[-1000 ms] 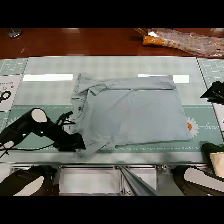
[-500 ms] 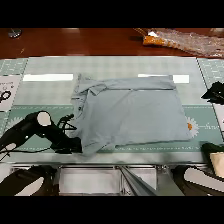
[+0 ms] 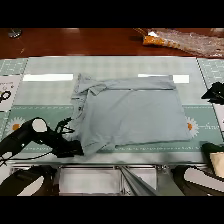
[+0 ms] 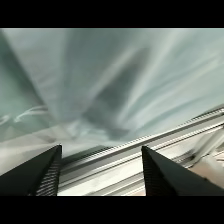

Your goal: Fold the shirts.

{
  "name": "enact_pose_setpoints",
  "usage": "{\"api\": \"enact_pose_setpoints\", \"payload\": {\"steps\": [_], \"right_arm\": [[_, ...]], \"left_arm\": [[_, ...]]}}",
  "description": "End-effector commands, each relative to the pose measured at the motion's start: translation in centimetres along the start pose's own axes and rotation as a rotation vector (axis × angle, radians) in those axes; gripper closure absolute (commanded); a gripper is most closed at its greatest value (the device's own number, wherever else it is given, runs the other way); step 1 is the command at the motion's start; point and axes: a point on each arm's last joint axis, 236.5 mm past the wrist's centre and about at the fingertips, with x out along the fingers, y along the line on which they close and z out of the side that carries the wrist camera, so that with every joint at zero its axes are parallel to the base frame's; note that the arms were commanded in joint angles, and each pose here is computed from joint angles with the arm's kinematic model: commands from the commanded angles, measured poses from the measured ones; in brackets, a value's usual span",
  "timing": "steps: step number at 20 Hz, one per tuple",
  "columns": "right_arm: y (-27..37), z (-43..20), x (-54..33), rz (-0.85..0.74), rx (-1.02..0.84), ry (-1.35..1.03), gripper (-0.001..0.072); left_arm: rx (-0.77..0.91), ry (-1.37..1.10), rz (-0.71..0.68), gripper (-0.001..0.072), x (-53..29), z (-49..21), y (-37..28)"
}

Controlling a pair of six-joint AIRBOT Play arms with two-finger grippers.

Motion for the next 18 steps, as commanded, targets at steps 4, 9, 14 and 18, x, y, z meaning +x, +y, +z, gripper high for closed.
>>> {"api": "enact_pose_setpoints", "payload": {"steps": [4, 9, 14, 18], "right_arm": [[0.0, -0.2, 0.0, 0.001, 0.001, 0.009, 0.0274], [-1.9, -0.8, 0.1, -0.077, -0.003, 0.033, 0.0305], [-1.2, -7.8, 4.9, 0.124, 0.07, 0.229, 0.0172], [-2.5, -12.1, 7.1, 0.213, 0.144, 0.29, 0.0174]], "left_arm": [[-0.053, -0.27, -0.102, 0.0578, -0.3, 6.1, -1.7], [0.0, -0.228, -0.116, 0.0689, -1.2, 4.7, -2.8], [0.04, -0.291, -0.147, 0.0689, -3.2, 4.4, -4.2], [0.07, -0.334, -0.159, 0.0688, -4.1, 4.4, -4.8]]}}
